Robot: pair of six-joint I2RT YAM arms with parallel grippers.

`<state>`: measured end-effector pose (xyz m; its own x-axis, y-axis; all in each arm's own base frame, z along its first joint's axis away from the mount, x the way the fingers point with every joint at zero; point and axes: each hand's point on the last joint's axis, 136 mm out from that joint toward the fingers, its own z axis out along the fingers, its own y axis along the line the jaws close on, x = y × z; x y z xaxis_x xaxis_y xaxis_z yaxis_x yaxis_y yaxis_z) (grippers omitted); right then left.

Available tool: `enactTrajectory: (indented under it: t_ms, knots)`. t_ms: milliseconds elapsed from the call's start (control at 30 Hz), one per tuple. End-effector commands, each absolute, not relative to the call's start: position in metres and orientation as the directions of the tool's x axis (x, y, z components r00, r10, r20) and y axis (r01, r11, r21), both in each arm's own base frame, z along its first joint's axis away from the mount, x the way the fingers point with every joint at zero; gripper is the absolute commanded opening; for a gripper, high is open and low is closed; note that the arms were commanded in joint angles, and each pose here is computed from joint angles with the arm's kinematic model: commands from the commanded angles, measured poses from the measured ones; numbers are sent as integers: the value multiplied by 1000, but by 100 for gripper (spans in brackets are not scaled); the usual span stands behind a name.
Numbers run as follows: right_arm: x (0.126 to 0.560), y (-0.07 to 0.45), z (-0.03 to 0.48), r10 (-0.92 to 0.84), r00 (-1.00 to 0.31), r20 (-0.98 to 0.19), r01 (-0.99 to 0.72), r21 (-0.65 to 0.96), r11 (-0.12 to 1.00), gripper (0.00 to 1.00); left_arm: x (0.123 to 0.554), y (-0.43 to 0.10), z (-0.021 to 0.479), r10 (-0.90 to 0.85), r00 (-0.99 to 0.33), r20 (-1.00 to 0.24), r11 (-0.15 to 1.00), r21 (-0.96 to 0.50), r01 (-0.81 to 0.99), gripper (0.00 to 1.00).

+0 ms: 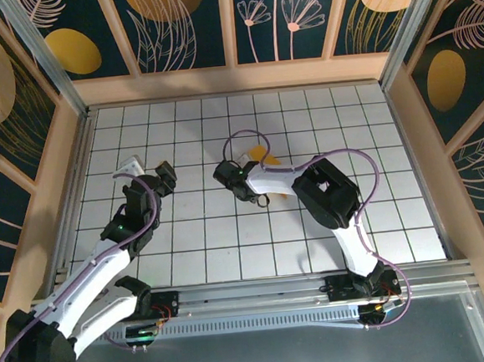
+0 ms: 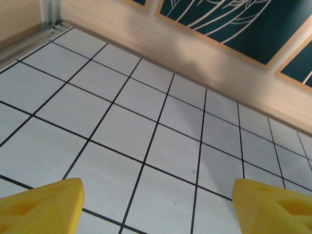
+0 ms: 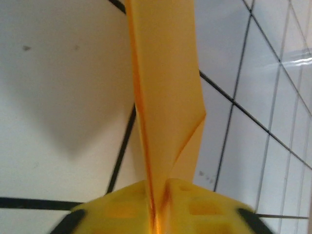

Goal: Fold a paper plane with a square sheet of paper (fold left side to right side)
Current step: Turn over the paper at the center of the table.

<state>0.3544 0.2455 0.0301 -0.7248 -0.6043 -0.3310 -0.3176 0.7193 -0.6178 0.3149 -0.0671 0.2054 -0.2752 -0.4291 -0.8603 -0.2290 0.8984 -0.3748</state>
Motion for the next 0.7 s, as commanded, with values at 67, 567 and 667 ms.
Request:
enactTrajectory:
  t_ms: [67,567,667]
  knots:
    - [353,263,59,-500,-741,-448,-309,-434,846,49,325,-85,210,-460,-286,-841,888,-428,-168,80]
    - [381,213,132,-11,-744,-668,-170,173,970,81,376,-213,148,-444,-661,-605,767,-638,69,66]
    - [387,190,139,151,-729,-668,-109,332,937,89,384,-241,133,-443,-729,-521,701,-708,80,62]
